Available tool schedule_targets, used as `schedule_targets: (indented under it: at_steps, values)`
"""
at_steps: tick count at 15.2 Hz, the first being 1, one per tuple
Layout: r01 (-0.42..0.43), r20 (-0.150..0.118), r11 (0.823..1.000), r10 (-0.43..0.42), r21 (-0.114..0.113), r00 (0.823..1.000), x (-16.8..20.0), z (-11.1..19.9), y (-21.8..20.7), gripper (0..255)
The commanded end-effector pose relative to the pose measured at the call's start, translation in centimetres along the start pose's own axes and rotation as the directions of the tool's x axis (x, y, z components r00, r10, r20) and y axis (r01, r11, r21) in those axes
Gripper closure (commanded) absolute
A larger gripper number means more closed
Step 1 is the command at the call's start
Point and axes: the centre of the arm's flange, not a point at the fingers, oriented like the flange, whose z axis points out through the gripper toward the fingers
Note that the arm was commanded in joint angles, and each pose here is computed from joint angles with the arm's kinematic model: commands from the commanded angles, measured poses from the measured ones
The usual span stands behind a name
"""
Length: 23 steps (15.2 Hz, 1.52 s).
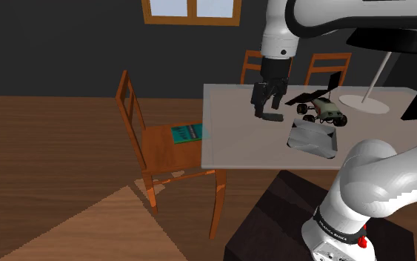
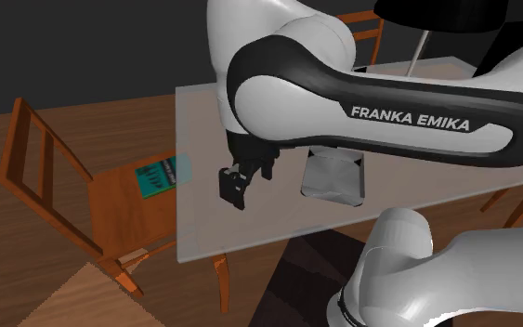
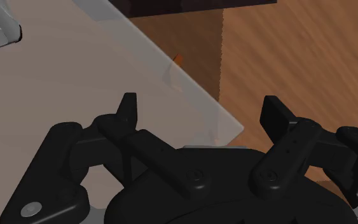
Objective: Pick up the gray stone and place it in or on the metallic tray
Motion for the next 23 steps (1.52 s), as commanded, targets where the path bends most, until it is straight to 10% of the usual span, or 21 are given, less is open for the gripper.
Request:
schedule_targets:
  at_steps: [1,12,23]
  values:
    - [0.000,0.000,1.000,0.000,0.000,1.000,0.0,0.0,0.0,0]
    - [0.209,-0.009,0.977,-0.209,0.032,0.978,2.3,4.9,14.0,0]
    - [0.409,-0.024,0.910,-0.409,0.061,0.912,7.5,10.2,27.0,0]
